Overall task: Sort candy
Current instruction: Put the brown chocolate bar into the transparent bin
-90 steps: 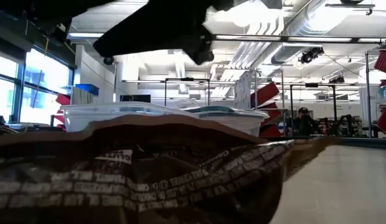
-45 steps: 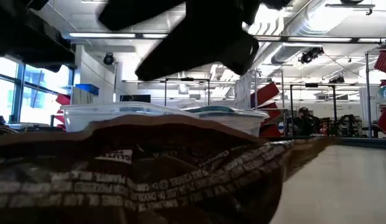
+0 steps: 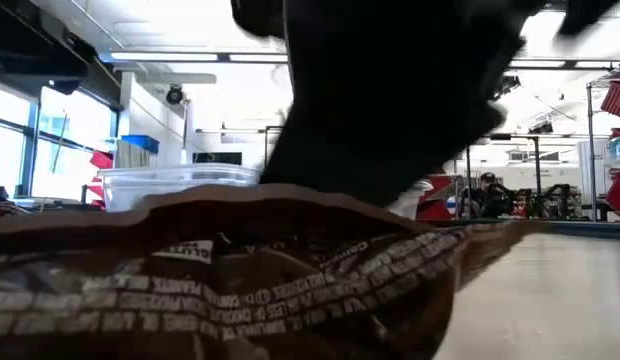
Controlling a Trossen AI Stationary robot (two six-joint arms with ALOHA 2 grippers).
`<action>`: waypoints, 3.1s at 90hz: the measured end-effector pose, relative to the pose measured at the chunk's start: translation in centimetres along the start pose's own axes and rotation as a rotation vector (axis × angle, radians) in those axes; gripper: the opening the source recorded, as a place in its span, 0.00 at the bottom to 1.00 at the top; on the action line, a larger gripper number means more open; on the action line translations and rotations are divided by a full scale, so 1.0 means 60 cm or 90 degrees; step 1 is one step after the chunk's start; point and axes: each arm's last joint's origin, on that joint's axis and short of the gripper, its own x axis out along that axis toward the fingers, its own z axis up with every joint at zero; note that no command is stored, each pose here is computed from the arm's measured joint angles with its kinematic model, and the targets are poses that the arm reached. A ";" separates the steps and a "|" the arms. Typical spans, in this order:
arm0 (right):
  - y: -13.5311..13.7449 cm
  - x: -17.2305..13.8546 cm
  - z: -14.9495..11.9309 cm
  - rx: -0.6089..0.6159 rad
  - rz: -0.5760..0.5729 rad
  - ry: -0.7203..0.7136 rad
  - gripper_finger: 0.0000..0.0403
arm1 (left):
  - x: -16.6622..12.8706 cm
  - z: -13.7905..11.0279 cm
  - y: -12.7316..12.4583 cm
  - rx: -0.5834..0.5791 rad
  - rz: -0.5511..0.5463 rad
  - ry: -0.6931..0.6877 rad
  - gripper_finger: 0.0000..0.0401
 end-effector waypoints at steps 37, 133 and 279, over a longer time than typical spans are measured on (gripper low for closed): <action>-0.042 0.019 0.008 -0.030 -0.013 0.035 0.35 | -0.004 0.005 -0.003 0.002 0.011 0.019 0.16; -0.204 -0.107 0.250 0.035 -0.122 -0.094 0.01 | -0.009 0.013 0.003 0.010 0.041 -0.011 0.15; -0.170 -0.055 0.196 0.024 -0.048 -0.082 0.78 | -0.009 0.013 0.007 0.030 0.089 -0.025 0.15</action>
